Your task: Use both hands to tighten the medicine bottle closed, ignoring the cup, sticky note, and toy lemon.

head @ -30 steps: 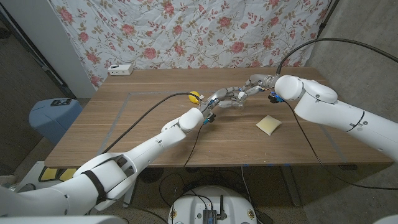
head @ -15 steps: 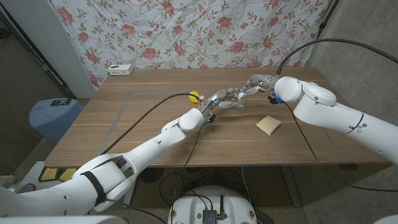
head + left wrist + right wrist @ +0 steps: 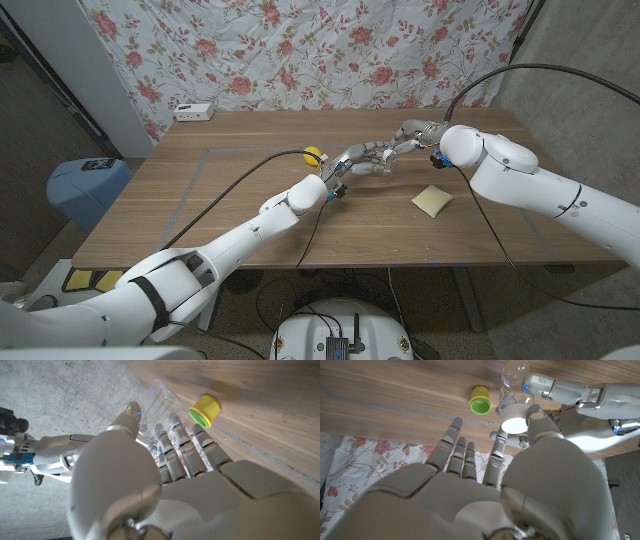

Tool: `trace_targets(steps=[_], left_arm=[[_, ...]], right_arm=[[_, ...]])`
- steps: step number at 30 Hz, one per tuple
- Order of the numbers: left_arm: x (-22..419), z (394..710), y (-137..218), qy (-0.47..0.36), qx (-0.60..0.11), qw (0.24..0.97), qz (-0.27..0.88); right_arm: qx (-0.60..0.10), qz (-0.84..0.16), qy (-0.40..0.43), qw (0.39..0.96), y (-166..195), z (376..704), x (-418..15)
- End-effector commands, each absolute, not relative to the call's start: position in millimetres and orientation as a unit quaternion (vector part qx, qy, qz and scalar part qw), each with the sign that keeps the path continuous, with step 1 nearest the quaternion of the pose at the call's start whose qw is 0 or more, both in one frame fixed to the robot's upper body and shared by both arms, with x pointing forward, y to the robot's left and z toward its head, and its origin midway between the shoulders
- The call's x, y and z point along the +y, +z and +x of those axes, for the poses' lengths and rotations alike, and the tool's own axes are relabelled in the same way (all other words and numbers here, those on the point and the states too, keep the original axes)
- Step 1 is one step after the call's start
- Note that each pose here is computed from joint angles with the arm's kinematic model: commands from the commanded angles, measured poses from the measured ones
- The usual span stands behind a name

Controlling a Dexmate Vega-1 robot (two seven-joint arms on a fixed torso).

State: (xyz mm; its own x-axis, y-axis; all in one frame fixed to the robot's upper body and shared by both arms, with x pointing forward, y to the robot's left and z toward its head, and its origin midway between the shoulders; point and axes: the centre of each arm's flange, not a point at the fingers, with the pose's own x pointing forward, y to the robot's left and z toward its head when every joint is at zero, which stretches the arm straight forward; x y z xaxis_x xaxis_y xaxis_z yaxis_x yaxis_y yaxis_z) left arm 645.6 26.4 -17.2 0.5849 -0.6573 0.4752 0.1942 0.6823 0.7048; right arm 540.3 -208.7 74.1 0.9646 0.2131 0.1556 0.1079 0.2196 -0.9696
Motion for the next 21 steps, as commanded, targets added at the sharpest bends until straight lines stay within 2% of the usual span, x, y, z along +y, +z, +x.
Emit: trace_targets(steps=[1, 21], left_arm=[[26.6, 646.7, -17.0, -0.256, -0.376, 0.836, 0.306], [25.1, 651.9, -13.6, -0.259, -0.376, 0.835, 0.307]], right_arm=[[-0.128, -0.623, 0.028, 0.771, 72.1, 541.7, -208.9], [-0.126, -0.617, 0.018, 0.777, 73.8, 548.2, -208.2]])
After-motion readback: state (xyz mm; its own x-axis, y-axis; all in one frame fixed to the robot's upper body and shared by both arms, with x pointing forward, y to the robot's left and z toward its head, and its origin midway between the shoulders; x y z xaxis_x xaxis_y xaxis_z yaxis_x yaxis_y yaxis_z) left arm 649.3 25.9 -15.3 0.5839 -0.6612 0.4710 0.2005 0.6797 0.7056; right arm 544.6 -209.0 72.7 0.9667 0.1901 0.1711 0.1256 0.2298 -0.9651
